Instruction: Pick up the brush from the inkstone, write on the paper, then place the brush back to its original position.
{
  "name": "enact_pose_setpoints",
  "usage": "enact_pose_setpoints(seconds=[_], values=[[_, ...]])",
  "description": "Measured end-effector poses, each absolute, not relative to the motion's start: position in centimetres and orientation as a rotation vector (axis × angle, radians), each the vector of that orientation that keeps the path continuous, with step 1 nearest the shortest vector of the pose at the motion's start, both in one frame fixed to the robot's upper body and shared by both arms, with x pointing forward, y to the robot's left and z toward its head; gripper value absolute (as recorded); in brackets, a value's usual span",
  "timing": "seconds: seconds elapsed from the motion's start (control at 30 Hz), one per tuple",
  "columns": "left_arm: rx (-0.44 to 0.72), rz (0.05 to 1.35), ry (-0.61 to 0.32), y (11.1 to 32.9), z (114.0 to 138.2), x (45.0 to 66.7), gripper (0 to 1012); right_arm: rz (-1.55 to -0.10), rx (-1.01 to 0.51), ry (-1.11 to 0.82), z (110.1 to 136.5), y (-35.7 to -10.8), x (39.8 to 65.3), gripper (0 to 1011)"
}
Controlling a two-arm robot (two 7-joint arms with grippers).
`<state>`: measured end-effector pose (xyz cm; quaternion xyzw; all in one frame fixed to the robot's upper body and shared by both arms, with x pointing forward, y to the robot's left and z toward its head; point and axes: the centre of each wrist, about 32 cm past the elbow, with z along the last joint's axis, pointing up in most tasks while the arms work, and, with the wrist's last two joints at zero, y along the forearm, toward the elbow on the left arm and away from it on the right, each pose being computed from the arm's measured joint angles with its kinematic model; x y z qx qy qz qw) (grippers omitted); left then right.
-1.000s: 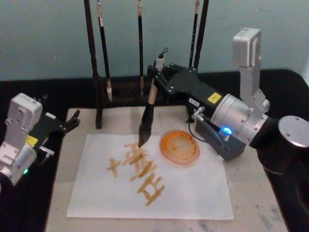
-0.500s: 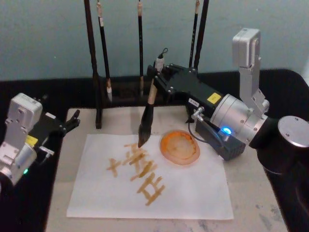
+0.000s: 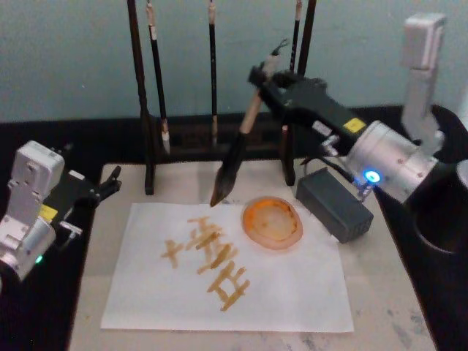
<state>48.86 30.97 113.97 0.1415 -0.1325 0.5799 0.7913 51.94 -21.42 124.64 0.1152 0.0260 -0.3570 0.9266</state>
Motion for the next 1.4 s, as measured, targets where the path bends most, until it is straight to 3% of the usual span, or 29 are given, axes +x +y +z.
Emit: enact_pose_setpoints(seconds=[0.27,0.77,1.03,1.4], values=[[0.304,1.248,-0.285,31.0,114.0,48.9,1010,-0.810,0.278,0.133,125.5,-23.8,50.7,172],[0.304,1.248,-0.285,31.0,114.0,48.9,1010,-1.034,0.461,0.540,122.7,-28.6,48.1,172],[0.304,1.248,-0.285,31.0,114.0,48.9,1010,-1.094,0.499,0.704,121.3,-30.6,48.7,172],[0.304,1.248,-0.285,31.0,114.0,48.9,1010,-1.118,0.544,0.873,119.7,-30.7,50.9,172]])
